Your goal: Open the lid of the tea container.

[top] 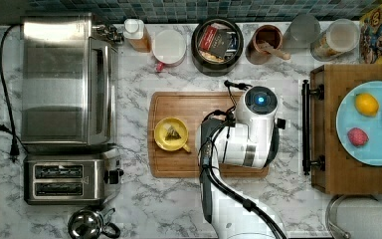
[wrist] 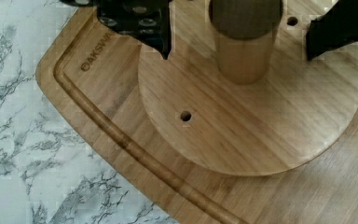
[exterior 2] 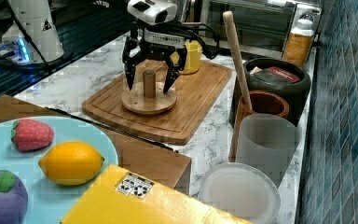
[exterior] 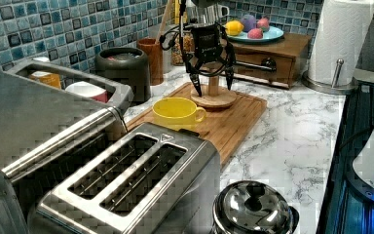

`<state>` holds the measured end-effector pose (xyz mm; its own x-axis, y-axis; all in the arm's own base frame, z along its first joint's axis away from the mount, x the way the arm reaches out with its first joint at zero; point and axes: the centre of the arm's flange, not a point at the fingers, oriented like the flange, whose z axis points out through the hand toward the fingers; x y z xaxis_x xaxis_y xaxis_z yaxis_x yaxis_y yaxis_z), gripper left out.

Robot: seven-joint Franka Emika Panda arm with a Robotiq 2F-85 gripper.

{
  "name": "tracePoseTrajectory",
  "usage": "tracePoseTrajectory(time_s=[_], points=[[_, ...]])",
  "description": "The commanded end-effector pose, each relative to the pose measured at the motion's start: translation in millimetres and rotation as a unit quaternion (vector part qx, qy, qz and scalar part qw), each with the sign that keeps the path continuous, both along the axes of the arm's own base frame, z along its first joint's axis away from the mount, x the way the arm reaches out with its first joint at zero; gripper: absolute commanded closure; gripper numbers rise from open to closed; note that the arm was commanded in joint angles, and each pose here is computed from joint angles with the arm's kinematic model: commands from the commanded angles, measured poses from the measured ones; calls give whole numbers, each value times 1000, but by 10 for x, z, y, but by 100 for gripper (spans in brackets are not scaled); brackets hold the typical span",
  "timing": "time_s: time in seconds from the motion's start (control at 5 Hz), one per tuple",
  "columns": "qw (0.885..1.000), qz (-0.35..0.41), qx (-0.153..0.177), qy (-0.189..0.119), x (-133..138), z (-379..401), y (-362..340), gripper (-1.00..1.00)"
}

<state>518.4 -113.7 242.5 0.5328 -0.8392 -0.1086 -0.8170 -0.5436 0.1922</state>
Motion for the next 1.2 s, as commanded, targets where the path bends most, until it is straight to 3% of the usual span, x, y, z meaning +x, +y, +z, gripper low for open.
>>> tracePoseTrajectory(time_s=[0.2,0.8,1.0,1.2], points=[[999,-1,-9,-40,230,466,-147,100],[999,0,-13,-36,205,454,-87,100],[998,2,-2,-60,236,681,-91,100],[990,31,-16,-135,383,1355,21,100]])
